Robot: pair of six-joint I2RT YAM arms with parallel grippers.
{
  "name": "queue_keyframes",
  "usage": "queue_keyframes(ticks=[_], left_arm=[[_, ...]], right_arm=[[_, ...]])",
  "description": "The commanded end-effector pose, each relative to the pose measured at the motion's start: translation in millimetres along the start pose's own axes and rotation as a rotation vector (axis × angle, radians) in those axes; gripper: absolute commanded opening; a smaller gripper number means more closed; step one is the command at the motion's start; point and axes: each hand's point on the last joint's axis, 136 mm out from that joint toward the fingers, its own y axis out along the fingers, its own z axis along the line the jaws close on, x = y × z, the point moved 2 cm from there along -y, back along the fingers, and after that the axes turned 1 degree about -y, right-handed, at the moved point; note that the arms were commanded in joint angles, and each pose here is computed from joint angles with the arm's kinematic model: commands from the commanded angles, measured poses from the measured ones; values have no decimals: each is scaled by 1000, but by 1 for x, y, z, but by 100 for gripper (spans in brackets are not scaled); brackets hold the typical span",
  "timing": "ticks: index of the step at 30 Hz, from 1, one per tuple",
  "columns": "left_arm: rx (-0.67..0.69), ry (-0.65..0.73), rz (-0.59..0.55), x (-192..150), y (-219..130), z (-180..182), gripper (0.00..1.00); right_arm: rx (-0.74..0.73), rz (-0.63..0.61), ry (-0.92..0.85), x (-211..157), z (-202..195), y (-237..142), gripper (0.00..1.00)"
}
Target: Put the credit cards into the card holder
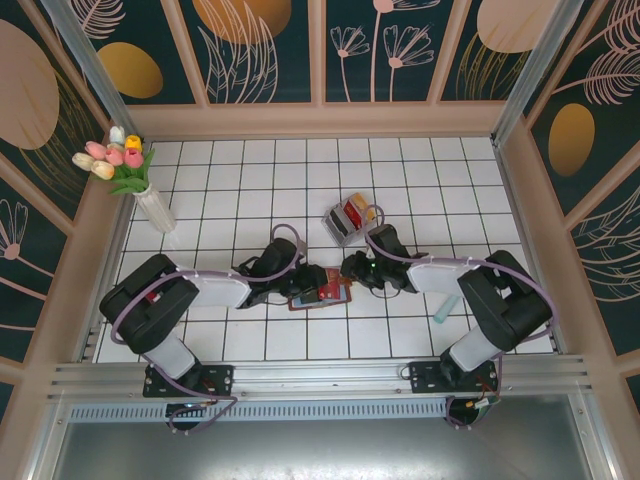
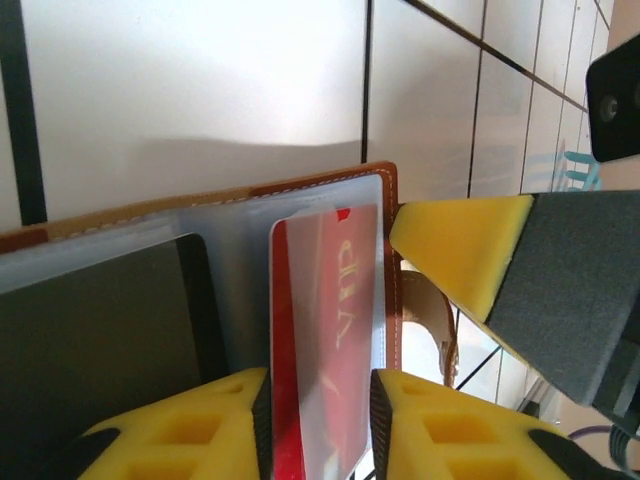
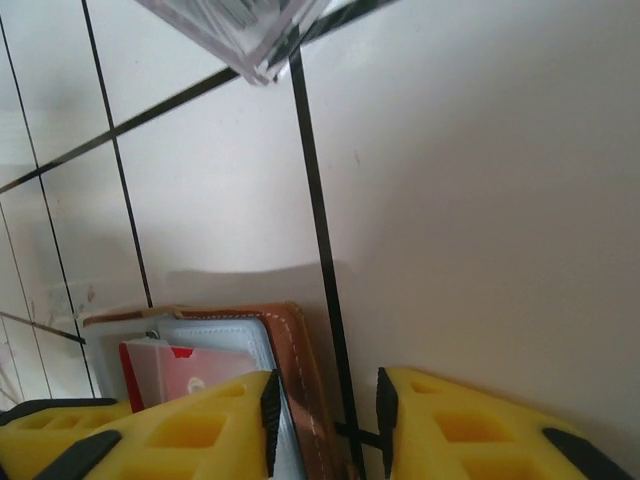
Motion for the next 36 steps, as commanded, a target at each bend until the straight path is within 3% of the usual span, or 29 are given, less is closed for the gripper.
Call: queue_keyframes(ticks=[1, 4, 9, 13, 18, 21, 28, 33, 36], left_arm=[[3, 70, -65, 11, -15, -17, 40], [34, 95, -125, 19, -29, -21, 43], [159, 107, -234, 31, -54, -8, 47], [183, 67, -268, 35, -62, 9, 45], [206, 23, -243, 34, -58, 29, 41], [244, 9, -232, 30, -55, 42, 50], [252, -7, -208, 23, -50, 54, 60], [210, -10, -139, 15, -36, 54, 58], [205, -7, -126, 13, -32, 55, 49]], right_arm=[[-80, -70, -57, 15, 4, -20, 40], [-88, -122, -86, 24, 12, -35, 40], [33, -158, -171, 24, 49, -56, 41], [119, -67, -263, 2, 86, -43, 23], [-37, -2, -304, -21, 90, -6, 9], [-122, 18, -321, -31, 87, 10, 6], [-170, 52, -322, -46, 82, 24, 3], [-197, 80, -343, -54, 79, 28, 3], [-232, 96, -351, -58, 74, 30, 3]])
